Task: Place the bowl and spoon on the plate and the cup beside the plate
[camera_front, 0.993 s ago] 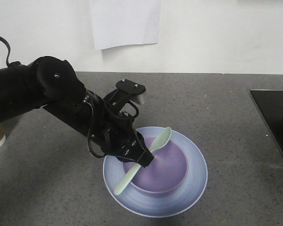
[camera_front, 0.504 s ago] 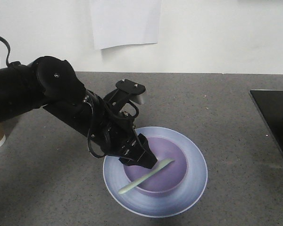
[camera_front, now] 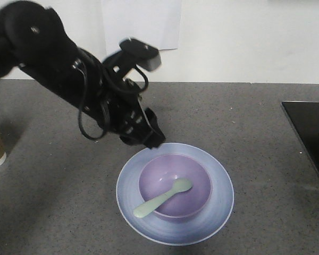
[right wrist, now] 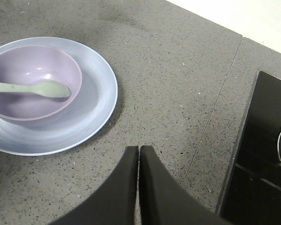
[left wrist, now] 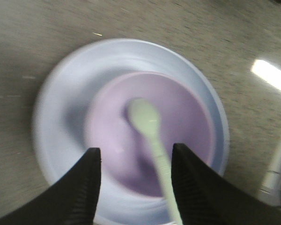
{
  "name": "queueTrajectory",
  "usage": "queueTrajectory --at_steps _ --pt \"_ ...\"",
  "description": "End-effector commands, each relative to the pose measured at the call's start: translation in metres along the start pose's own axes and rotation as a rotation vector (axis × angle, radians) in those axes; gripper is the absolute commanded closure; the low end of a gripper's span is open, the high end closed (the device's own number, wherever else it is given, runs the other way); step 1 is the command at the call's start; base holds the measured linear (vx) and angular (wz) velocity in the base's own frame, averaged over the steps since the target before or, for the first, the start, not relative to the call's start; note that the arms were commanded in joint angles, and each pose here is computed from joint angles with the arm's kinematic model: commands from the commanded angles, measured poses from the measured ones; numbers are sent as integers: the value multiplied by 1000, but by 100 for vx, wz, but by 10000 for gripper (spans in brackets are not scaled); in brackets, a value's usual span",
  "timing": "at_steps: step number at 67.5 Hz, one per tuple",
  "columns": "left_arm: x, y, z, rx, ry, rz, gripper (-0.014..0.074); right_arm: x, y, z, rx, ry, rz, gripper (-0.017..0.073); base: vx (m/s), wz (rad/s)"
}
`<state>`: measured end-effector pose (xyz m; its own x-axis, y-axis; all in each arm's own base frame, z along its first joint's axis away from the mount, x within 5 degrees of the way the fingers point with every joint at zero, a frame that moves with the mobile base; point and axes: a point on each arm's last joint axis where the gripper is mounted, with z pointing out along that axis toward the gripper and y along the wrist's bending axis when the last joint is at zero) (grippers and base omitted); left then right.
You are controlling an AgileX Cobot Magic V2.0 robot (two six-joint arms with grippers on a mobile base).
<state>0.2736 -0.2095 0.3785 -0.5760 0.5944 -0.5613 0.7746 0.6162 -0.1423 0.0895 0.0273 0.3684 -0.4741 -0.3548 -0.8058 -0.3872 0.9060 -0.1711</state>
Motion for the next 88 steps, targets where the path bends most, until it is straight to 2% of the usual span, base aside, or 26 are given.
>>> queueTrajectory --at_steps 1,10,20,31,41,50,57,78,88 --pt "-8 -4 -62 -179 -104 -5 289 -11 -3 -4 22 -83 -1 562 0 0" --pt "3 8 -116 -508 -136 -42 328 -11 -3 -4 22 -85 -1 562 0 0" --pt "24 12 -175 -806 -239 -93 363 -11 -3 -4 22 -87 -1 562 0 0" --pt "52 9 -239 -1096 -381 -159 364 -12 -3 -4 21 -91 0 562 0 0" --pt "84 -3 -290 -1264 -512 -218 364 -12 -3 -4 17 -93 10 562 0 0" --pt "113 -11 -317 -1353 -634 -315 364 -12 -3 -4 17 -93 12 562 0 0" --pt "132 -16 -326 -1383 -669 -339 364 -12 -3 -4 17 -94 11 562 0 0" --pt "138 -16 -324 -1381 -684 -354 358 -13 -2 -5 14 -102 15 562 0 0" --pt "131 -19 -320 -1297 -744 -316 351 -13 -1 -5 5 -103 22 562 0 0"
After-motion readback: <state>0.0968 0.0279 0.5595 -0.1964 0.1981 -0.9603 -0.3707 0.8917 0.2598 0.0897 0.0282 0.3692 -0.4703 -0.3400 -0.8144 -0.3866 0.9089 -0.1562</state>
